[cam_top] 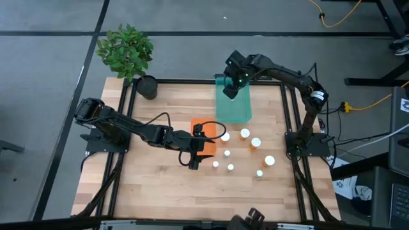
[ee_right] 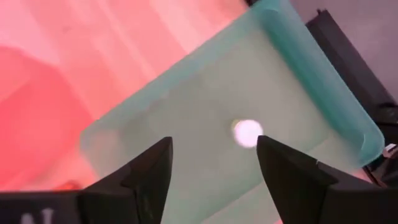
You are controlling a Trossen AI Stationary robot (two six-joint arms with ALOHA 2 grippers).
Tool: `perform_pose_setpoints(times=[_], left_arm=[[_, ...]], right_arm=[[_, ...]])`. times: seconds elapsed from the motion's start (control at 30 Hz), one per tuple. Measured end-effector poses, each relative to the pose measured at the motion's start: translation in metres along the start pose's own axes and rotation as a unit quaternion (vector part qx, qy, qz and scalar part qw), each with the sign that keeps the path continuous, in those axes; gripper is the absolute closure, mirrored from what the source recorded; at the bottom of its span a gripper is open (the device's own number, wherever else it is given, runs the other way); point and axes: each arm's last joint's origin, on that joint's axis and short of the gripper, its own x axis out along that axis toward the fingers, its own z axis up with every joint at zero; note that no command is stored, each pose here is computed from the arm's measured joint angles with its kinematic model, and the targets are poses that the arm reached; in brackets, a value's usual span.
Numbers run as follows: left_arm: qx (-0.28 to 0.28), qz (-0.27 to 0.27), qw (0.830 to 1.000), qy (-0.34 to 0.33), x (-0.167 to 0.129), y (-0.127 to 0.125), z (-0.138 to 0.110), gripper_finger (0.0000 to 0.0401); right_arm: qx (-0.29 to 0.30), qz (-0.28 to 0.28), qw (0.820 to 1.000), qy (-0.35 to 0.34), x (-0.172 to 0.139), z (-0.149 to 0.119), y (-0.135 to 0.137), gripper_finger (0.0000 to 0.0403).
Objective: Pick and place medicine bottles into bin by pill shape (circle, oval)
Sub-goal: Put the bottom blue tablet bottle into the green bin
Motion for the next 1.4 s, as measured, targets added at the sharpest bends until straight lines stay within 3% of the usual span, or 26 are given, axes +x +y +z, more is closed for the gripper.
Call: perform_pose_setpoints(times=[0.2,0.47,0.77,0.87,1.07,1.4], left_arm=[[0.0,0.0,1.0,0.0,0.0,0.0,0.0,0.0145],[0.0,0.0,1.0,0.0,0.0,0.0,0.0,0.0145],[0.0,0.0,1.0,0.0,0.0,0.0,0.0,0.0145],[0.0,0.0,1.0,0.0,0.0,0.0,0.0,0.0145],[0.0,0.0,1.0,0.0,0.0,0.0,0.0,0.0145],[0.0,0.001,1.0,0.0,0.0,0.0,0.0,0.0145]], right_arm=[[-0.036,0.007,0.999,0.021,-0.048,-0.028,0.034,0.0185],[-0.058,-0.003,0.998,0.024,-0.121,-0.086,0.076,0.0191],[-0.038,-0.019,0.998,-0.056,-0.19,-0.163,0.11,0.0192],[-0.031,-0.009,0.996,-0.085,-0.203,-0.182,0.12,0.0192],[-0.075,0.028,0.993,-0.083,-0.207,-0.206,0.149,0.0192],[-0.171,0.015,0.981,-0.091,-0.197,-0.236,0.198,0.0192]])
